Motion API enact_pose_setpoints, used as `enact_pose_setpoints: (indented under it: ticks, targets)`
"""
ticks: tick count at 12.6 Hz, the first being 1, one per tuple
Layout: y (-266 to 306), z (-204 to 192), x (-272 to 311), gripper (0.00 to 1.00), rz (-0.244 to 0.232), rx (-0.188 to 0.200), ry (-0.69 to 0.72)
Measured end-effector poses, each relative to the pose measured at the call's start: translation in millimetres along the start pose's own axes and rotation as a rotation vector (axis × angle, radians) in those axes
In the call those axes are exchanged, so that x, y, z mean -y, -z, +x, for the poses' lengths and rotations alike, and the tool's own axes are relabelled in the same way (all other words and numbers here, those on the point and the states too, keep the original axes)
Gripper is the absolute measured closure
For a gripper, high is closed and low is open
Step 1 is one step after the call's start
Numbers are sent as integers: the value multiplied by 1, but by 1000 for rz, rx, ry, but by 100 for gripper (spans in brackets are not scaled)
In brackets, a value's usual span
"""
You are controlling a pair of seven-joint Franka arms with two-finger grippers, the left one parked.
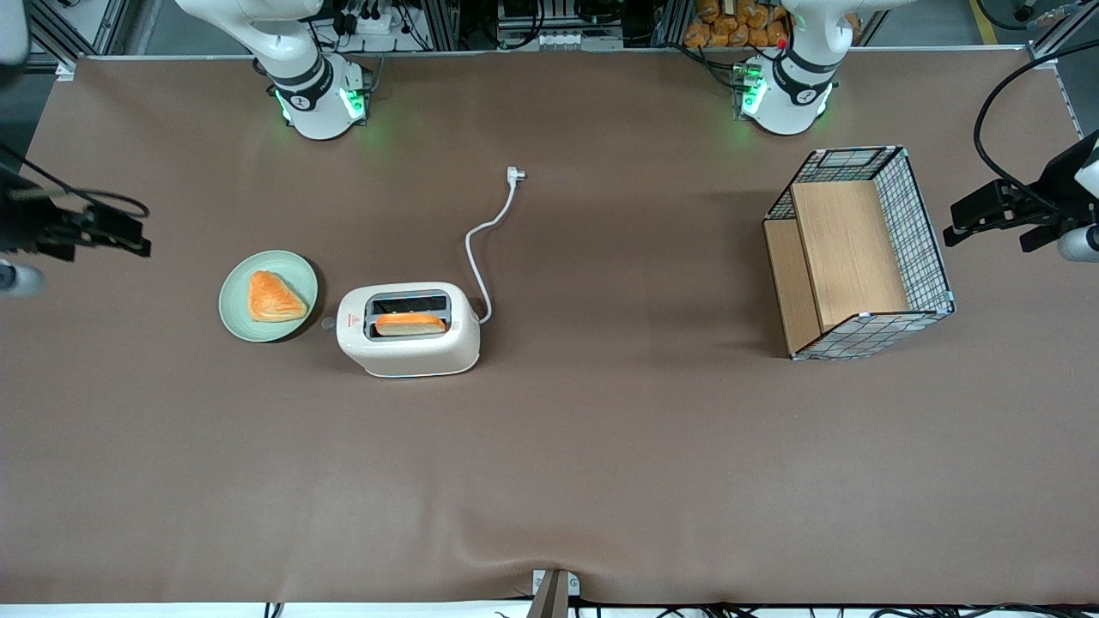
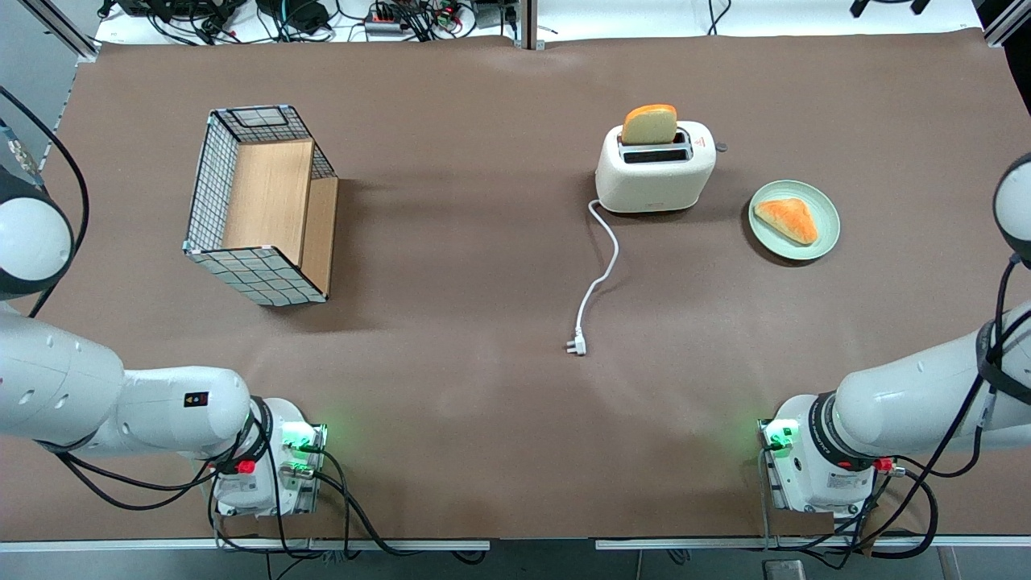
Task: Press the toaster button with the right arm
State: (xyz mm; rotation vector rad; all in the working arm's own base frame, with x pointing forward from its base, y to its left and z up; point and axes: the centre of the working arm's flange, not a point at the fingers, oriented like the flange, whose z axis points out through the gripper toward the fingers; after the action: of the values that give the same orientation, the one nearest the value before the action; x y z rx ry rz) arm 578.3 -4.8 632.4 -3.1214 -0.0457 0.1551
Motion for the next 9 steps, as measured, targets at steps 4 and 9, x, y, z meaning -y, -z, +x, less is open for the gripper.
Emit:
enact_pose_setpoints:
  ticks: [4,9]
  targets:
    - [15,-23,-10,0,-1,-40,-27]
    - [29,-44,-13,0,-3,-66,-36]
